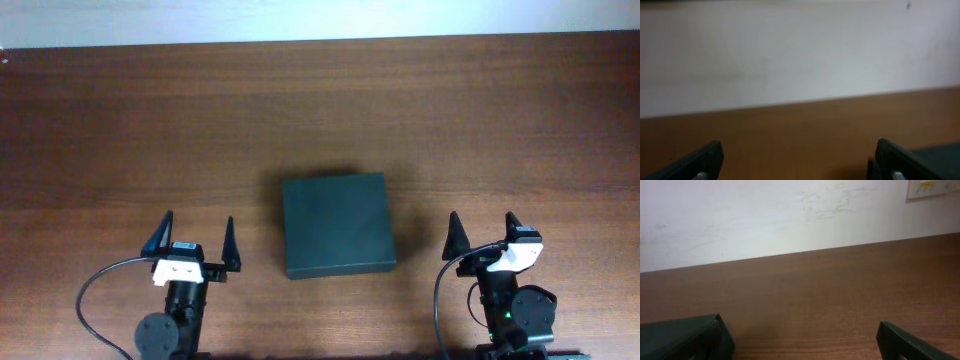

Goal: Pack container

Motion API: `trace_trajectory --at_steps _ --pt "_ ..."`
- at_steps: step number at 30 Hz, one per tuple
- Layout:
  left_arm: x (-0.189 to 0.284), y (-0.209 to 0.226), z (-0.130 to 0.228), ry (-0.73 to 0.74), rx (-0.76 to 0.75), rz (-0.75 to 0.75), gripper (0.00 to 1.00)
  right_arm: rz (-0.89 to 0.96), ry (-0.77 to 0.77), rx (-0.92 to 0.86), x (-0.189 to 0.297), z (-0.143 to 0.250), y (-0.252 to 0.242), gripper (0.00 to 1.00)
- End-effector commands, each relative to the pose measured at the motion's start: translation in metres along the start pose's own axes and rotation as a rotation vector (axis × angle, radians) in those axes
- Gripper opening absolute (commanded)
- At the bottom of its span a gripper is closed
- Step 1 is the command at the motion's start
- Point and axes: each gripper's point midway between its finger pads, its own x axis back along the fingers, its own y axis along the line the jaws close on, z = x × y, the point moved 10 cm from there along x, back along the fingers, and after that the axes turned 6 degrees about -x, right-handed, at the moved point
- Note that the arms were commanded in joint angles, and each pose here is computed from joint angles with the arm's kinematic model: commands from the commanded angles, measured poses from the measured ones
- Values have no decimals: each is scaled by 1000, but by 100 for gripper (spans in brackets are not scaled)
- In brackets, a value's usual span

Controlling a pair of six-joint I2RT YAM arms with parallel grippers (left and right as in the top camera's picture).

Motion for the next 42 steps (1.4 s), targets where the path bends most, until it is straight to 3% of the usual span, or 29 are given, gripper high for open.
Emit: trace_trajectory --at_steps 1,6,42 --pt "1 -2 10 58 -24 15 99 11 0 7 0 2 -1 99" --pt "2 -3 22 140 -17 28 99 11 0 7 0 2 -1 99" --pt "2 -3 22 140 -18 25 99 11 0 7 0 2 -1 99"
